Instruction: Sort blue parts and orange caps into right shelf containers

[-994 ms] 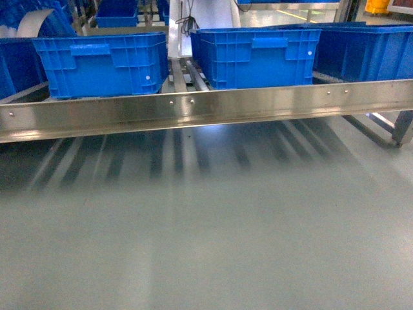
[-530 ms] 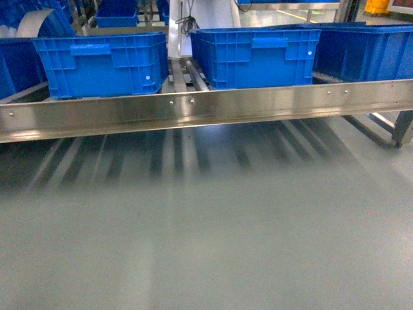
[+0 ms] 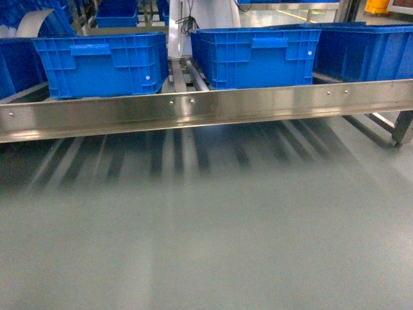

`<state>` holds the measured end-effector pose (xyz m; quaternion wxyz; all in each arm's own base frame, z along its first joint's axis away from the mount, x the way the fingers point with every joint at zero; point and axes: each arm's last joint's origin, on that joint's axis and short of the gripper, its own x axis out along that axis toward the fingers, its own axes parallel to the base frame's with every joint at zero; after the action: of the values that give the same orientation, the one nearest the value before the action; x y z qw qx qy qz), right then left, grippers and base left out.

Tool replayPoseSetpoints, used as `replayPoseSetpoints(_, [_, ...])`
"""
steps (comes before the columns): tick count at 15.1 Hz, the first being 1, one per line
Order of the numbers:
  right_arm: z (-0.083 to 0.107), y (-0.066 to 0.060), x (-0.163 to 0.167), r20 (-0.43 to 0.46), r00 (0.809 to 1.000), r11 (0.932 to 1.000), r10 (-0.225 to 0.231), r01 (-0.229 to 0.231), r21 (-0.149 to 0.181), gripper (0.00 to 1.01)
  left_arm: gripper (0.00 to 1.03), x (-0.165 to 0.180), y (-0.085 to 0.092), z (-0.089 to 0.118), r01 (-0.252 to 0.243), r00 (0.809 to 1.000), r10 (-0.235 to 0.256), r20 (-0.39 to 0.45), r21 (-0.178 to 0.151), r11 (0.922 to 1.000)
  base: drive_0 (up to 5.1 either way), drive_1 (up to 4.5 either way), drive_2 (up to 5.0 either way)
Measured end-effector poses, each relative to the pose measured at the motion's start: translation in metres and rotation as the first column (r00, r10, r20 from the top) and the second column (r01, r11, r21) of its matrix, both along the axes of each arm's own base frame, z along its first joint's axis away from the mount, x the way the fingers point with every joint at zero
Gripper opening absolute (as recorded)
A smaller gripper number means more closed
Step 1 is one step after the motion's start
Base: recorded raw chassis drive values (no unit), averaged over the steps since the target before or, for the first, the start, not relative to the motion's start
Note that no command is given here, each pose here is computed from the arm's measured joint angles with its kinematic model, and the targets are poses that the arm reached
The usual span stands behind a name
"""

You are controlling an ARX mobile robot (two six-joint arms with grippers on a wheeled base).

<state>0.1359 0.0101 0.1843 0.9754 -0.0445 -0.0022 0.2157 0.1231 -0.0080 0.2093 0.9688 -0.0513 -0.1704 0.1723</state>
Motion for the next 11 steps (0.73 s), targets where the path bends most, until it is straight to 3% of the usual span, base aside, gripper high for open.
replayPoseSetpoints(11, [0.0, 0.0, 0.0, 0.0, 1.0, 1.0, 0.0, 0.0, 0.0, 0.43, 0.46, -0.0001, 0.0, 0.0001, 0.0, 1.0, 0.0, 0.001, 0.0, 1.0, 0.5, 0.5, 0.5])
